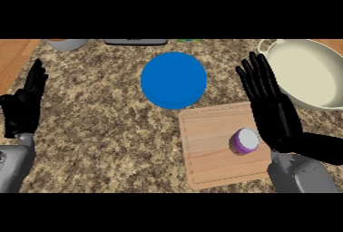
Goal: Pick the can from the cutting board and place it in the pot
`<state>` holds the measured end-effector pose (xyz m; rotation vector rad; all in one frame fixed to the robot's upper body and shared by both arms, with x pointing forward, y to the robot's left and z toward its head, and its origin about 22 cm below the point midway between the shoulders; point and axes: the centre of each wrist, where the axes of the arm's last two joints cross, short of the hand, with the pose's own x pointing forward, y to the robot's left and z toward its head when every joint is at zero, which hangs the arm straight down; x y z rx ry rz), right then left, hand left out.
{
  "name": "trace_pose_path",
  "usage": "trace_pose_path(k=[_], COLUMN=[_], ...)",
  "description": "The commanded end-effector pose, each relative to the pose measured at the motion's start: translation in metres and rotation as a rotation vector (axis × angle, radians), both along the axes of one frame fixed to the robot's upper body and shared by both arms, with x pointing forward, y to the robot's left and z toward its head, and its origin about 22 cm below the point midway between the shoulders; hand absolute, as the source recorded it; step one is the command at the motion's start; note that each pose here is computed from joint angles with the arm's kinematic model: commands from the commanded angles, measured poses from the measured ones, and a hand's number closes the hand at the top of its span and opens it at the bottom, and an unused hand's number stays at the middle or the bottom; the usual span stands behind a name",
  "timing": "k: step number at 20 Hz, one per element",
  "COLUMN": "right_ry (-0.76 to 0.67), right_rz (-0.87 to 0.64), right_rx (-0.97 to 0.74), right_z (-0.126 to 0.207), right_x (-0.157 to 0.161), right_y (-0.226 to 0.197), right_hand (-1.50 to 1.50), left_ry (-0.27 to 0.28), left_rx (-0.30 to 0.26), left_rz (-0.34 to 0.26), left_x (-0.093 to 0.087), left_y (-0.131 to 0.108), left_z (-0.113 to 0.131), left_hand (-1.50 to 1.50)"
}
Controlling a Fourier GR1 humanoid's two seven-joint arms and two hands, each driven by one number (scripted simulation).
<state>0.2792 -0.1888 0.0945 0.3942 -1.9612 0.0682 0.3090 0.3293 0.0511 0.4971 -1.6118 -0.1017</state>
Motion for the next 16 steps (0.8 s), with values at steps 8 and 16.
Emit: trace_pose_path(k=[8,16], right_ry=[0.121,-0.101], right_rz=[-0.588,-0.627], right_rx=[-0.796,-0.555], right_z=[-0.036,-0.096], right_x=[-0.015,-0.032], right_y=[-0.190,-0.177], right_hand=[1.50,-1.50], left_ry=[-0.024,0.010], left_rx=[-0.248,-0.302], left_rz=[-0.072,-0.072], left_x=[-0.003,-0.025], left_y=[-0.037,-0.045], left_z=[0.007,0.030], left_hand=[0.00,0.00])
